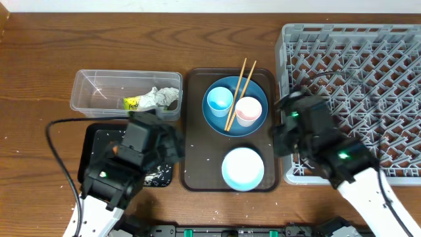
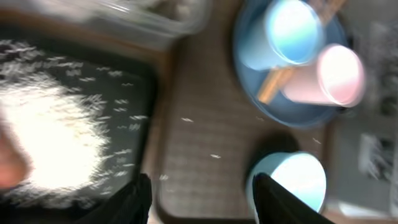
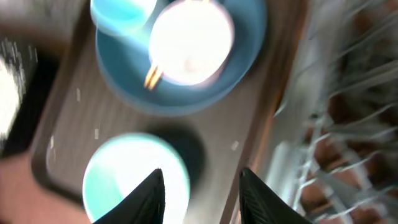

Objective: Sort waste into correct bins and load items into the dishwasher rack

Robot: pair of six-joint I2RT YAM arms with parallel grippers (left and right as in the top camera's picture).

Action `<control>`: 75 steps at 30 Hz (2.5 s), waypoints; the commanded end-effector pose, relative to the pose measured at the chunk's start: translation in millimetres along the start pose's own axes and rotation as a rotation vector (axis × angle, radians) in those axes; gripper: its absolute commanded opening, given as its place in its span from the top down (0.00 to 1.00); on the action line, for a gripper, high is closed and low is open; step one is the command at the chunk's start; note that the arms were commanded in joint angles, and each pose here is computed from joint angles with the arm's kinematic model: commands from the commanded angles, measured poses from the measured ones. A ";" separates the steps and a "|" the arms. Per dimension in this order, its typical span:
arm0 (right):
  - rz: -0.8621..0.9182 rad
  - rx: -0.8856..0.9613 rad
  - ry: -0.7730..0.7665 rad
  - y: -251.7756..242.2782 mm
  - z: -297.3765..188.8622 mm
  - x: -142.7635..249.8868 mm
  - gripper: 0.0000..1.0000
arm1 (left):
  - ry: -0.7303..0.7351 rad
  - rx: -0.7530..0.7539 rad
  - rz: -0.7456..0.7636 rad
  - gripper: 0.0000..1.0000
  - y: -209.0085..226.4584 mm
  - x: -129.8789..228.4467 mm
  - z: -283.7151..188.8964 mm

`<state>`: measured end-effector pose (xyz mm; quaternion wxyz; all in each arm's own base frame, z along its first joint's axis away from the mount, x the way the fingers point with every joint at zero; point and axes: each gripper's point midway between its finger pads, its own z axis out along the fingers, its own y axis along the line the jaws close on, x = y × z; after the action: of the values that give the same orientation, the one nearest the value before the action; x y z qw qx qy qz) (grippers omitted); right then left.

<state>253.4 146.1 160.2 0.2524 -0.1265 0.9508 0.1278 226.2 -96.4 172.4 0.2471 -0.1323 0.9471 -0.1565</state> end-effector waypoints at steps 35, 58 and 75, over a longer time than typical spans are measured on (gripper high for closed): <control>-0.142 0.036 0.371 31.4 92.9 57.2 0.61 | 0.034 -0.234 -0.094 0.45 63.0 3.4 -6.3; -0.121 0.130 0.425 -7.4 96.3 82.4 0.52 | 0.091 -0.272 -0.095 0.27 68.1 10.2 1.7; -0.112 0.066 0.471 2.8 96.8 98.6 0.69 | 0.092 -0.272 -0.095 0.26 68.3 10.4 1.7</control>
<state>219.1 159.9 28.6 0.0389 -0.1911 0.9798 0.0442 205.6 -40.6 141.2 0.1743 -0.2003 0.9628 -0.0507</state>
